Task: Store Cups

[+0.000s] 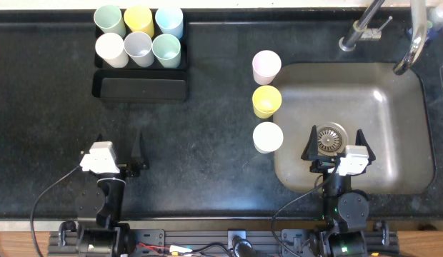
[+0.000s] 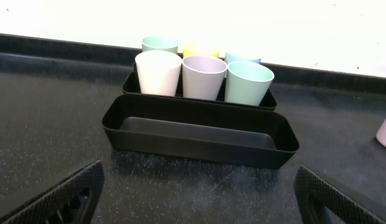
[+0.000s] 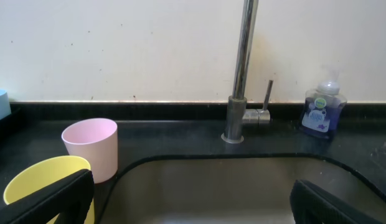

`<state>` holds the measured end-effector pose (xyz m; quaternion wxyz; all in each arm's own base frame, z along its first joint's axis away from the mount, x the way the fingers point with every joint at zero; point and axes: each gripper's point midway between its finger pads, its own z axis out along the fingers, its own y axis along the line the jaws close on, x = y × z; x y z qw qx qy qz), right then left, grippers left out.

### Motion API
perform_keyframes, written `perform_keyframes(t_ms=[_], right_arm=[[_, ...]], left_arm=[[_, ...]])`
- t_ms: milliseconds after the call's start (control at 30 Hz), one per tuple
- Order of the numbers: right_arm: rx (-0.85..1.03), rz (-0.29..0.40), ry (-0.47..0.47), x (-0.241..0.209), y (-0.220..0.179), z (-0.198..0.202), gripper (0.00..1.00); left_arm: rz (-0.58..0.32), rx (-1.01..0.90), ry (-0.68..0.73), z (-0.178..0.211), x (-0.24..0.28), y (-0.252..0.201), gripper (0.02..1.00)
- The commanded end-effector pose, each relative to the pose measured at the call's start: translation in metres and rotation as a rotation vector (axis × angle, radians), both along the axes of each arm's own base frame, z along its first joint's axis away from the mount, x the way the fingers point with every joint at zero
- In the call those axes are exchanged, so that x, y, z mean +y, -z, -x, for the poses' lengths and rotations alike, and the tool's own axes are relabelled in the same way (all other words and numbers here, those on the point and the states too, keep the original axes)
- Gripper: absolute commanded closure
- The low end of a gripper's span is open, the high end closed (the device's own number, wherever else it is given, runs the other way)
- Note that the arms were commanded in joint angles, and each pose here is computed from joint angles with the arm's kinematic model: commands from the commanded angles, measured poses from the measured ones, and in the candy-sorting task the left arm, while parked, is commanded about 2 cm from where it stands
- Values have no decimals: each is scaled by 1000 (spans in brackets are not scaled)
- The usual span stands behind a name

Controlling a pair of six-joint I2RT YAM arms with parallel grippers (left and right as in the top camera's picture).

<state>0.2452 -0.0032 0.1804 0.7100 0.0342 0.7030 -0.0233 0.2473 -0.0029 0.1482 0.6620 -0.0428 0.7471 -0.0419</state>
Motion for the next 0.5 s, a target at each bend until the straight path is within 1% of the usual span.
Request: perform_keyframes(t_ms=[33, 500], right_arm=[[0, 3, 6, -1, 3, 0, 3], [0, 3, 6, -1, 3, 0, 7]], left_arm=[[-17, -8, 4, 0, 0, 0, 20], [-16, -18, 2, 0, 1, -3, 20]])
